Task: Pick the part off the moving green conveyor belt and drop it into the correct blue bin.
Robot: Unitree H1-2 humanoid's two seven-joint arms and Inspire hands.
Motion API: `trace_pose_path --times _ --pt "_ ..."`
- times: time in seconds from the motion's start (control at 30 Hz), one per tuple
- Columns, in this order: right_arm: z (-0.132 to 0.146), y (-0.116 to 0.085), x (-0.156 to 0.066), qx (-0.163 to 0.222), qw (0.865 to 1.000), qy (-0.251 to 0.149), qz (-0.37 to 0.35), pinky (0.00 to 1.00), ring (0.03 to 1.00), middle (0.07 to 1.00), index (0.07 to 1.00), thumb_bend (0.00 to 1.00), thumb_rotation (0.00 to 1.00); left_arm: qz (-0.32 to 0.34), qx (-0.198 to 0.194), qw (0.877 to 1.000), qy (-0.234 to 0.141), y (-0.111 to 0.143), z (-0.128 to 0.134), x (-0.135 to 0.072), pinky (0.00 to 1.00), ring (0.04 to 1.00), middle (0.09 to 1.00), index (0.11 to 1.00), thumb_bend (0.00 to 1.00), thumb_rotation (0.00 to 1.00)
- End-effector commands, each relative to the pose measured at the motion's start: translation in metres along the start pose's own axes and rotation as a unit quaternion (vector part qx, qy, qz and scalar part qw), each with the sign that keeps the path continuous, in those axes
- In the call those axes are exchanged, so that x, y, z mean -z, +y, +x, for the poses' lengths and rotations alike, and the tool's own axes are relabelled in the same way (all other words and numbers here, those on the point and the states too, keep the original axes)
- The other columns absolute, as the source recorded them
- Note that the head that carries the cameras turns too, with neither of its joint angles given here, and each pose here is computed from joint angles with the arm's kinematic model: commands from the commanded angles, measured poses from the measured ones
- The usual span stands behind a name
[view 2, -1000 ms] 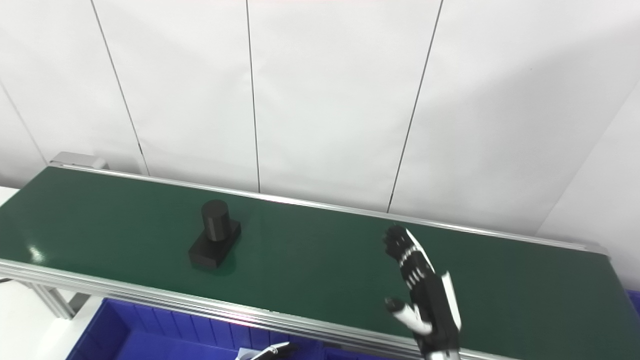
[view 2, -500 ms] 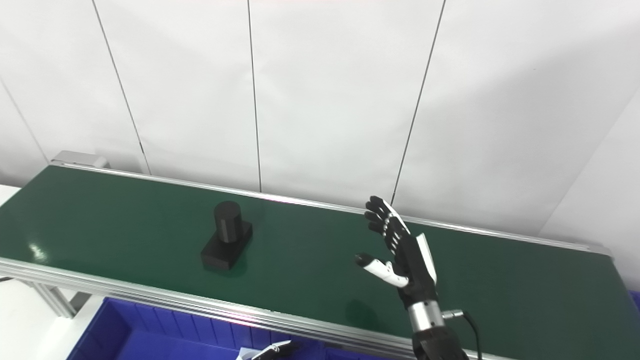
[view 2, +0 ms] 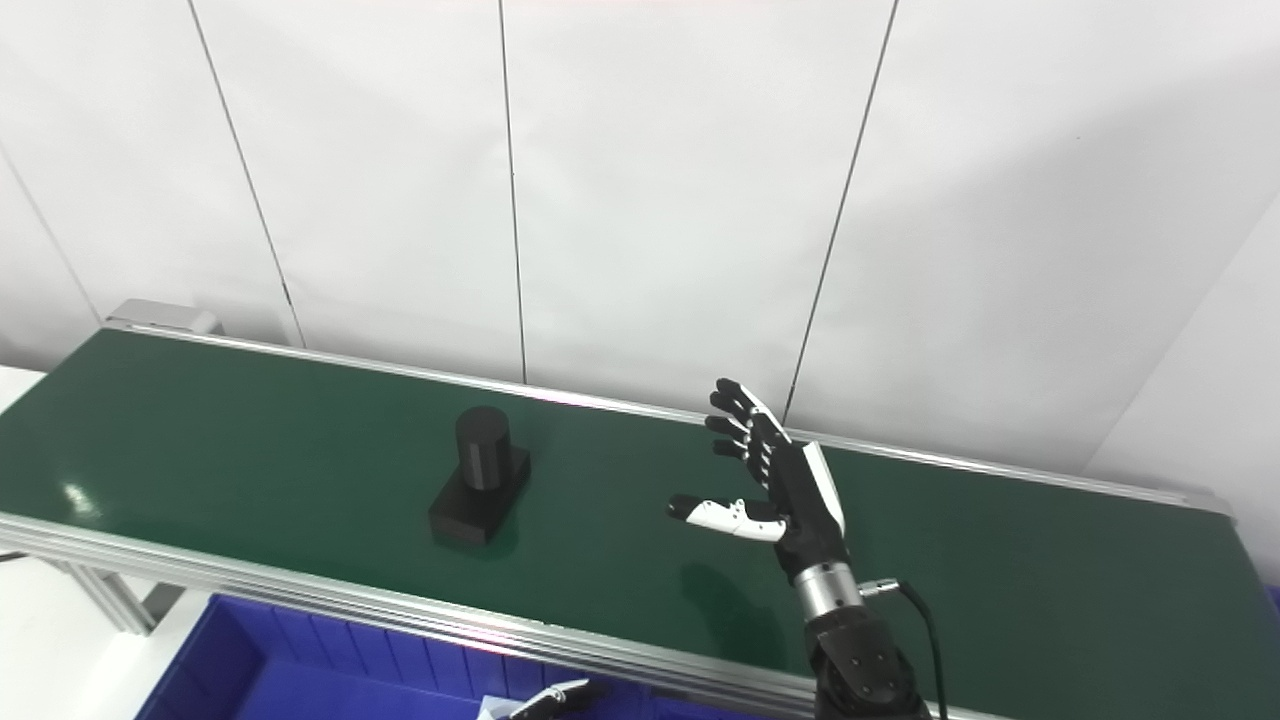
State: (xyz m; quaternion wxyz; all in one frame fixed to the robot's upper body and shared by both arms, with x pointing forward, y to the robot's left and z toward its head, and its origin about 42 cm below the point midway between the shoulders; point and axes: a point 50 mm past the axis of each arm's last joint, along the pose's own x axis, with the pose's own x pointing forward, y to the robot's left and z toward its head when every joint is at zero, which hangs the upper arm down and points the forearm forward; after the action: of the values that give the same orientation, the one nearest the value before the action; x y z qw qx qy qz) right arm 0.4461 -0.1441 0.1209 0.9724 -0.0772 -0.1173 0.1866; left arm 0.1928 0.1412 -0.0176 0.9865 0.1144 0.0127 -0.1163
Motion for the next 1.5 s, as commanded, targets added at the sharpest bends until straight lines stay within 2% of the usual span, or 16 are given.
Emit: trace_pose_path --times 0.0,0.07,0.17,0.3,0.47,0.9,1.47 --pt "0.027 0.001 -0.025 0.001 0.999 -0.041 -0.019 0.77 0.823 0.891 0.911 0.98 0.23 -0.008 -0.006 1.0 -0.029 -0.001 0.01 -0.01 0.76 0.851 0.849 0.794 0.87 0.95" --pt "0.031 0.004 -0.026 0.003 0.999 -0.037 -0.033 0.8 0.81 0.883 0.909 0.98 0.2 -0.007 -0.007 1.0 -0.028 -0.001 0.01 -0.01 0.76 0.852 0.848 0.796 0.88 0.96" --pt "0.038 0.011 -0.027 0.003 0.999 -0.033 -0.035 0.79 0.797 0.869 0.906 0.98 0.16 -0.007 -0.007 1.0 -0.029 -0.001 0.01 -0.01 0.76 0.853 0.847 0.796 0.9 0.95" --pt "0.044 0.018 -0.028 0.002 0.999 -0.028 -0.036 0.73 0.761 0.857 0.908 0.97 0.09 -0.008 -0.008 1.0 -0.028 0.0 0.009 -0.01 0.77 0.856 0.848 0.797 0.9 0.95" --pt "0.052 0.025 -0.03 -0.002 0.998 -0.025 -0.052 0.69 0.743 0.846 0.902 0.95 0.06 -0.008 -0.007 1.0 -0.028 0.0 0.008 -0.01 0.77 0.854 0.846 0.796 0.91 0.95" --pt "0.069 0.037 -0.03 -0.027 0.994 -0.003 -0.104 0.66 0.75 0.825 0.866 0.95 0.12 -0.011 -0.005 1.0 -0.027 -0.001 0.008 -0.01 0.77 0.855 0.844 0.796 0.91 0.94" --pt "0.072 0.029 -0.017 -0.04 0.987 0.039 -0.15 0.65 0.729 0.82 0.861 0.95 0.18 -0.015 -0.008 0.999 -0.03 -0.003 0.008 -0.012 0.78 0.854 0.839 0.796 0.91 0.93"
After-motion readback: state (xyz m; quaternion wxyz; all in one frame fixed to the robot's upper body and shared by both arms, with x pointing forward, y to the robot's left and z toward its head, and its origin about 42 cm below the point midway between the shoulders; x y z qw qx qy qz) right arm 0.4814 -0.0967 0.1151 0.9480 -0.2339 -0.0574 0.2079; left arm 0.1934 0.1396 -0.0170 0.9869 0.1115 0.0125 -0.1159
